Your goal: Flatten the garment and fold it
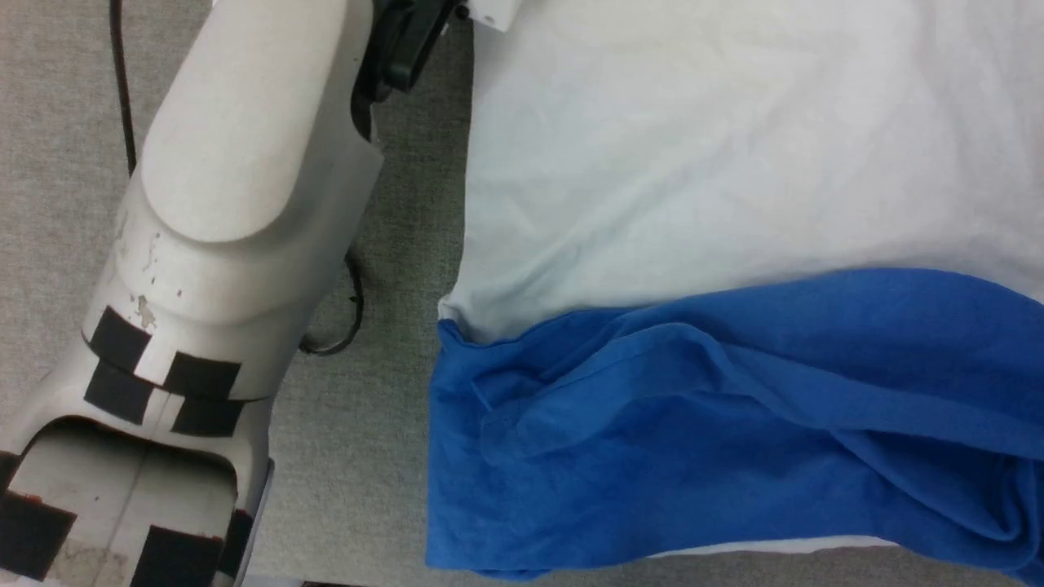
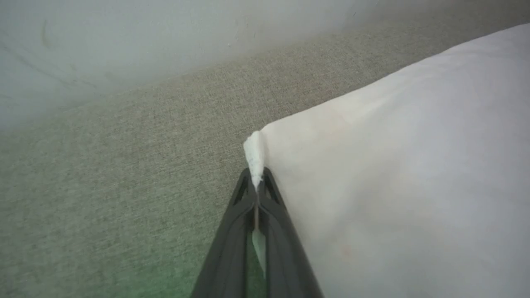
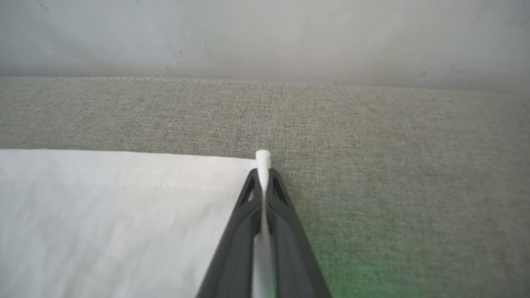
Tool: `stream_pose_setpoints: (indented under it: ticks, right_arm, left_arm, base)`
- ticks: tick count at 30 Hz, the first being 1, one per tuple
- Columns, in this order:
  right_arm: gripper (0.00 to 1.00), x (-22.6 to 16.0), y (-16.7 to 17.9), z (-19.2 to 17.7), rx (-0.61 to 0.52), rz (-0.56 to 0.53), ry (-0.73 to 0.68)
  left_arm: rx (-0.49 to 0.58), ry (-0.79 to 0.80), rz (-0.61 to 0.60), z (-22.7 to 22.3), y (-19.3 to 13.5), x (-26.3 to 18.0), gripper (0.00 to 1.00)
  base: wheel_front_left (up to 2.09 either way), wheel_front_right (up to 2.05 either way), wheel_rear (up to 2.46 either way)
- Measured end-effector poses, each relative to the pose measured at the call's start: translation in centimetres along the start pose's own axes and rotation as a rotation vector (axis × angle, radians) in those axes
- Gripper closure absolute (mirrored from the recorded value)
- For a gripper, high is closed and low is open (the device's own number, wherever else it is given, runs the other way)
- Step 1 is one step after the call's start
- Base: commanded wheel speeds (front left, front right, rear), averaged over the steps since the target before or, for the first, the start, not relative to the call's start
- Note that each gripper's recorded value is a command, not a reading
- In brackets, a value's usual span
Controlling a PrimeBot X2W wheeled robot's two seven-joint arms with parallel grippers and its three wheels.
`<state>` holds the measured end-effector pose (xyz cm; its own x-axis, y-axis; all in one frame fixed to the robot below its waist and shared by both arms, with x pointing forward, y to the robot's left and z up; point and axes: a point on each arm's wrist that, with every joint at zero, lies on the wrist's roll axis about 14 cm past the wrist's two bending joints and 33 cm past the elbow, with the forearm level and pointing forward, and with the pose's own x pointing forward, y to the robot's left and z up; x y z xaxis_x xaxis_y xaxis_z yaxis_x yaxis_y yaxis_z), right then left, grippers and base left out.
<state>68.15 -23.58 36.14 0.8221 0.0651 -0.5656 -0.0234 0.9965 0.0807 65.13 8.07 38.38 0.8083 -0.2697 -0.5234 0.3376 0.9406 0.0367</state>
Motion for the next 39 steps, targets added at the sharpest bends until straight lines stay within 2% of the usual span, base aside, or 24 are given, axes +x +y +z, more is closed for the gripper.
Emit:
stream_pose_setpoints:
  ticks: [8,17,21,27,39]
  right_arm:
    - [1.0,-1.3,0.1,2.0,-0.062,0.018,-0.074]
    - [1.0,-6.5,1.7,6.7,-0.071,0.117,-0.239]
    - [1.0,-9.5,2.2,7.6,-0.053,0.164,-0.295]
    - [1.0,-14.4,3.0,6.9,-0.018,0.22,-0.33]
    - [1.0,-24.6,4.6,5.1,0.067,0.267,-0.411]
  left_arm:
    - [-0.025,-0.158,0.026,3.2,1.2,-1.0,1.0]
    - [-0.068,-0.341,-0.017,6.6,0.8,-5.2,1.0]
    - [-0.072,-0.416,-0.058,7.5,-0.2,-8.2,1.0]
    - [-0.088,-0.487,-0.087,7.3,-1.3,-13.9,1.0]
    - [-0.101,-0.56,-0.058,5.0,-2.8,-25.7,1.0]
  base:
    - [0.0,0.0,0.0]
    - [0.0,0.0,0.0]
    - [0.0,0.0,0.0]
    - [0.0,0.0,0.0]
    - [0.0,0.0,0.0]
